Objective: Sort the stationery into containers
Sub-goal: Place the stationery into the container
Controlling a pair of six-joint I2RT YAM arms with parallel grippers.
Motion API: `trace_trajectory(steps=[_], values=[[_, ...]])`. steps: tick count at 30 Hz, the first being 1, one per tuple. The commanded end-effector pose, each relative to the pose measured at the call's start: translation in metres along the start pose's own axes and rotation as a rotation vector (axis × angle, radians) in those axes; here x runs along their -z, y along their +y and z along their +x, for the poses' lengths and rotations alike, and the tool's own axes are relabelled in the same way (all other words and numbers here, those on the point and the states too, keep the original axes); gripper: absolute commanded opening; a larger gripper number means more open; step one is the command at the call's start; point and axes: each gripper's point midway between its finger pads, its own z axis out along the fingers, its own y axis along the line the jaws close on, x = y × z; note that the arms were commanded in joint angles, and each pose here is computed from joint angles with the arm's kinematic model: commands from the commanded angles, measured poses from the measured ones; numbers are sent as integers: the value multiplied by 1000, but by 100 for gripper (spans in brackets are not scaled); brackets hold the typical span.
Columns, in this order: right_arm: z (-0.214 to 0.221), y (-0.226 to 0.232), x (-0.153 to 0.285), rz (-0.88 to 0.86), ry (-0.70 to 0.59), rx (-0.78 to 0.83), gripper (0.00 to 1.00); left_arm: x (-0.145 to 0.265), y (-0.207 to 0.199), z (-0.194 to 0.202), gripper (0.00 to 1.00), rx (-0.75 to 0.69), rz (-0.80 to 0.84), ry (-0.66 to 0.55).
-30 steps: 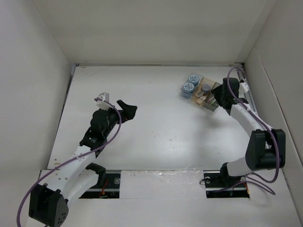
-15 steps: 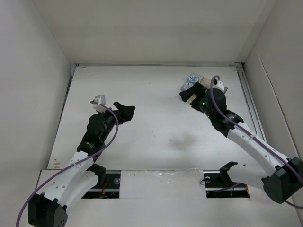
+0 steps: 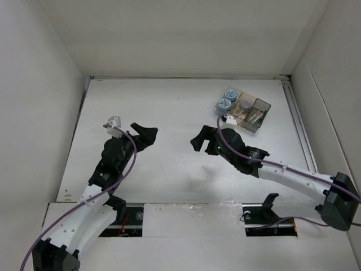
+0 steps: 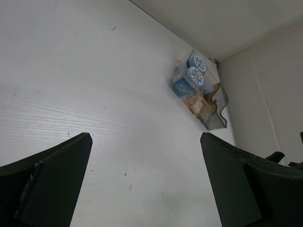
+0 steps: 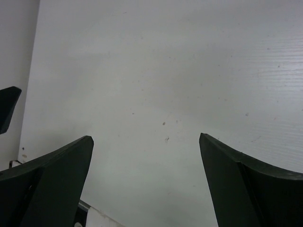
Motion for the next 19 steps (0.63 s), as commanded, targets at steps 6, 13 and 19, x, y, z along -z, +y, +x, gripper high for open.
trace_trajectory(steps=[6, 13, 19], values=[[-7, 3, 3, -14, -85, 5, 100, 13, -10, -24, 100, -5, 19, -89], [-7, 2, 5, -9, -97, 7, 100, 12, -5, -15, 100, 17, 33, -89], [-9, 1, 5, -3, -103, 6, 100, 11, -14, -16, 100, -11, 84, -87]])
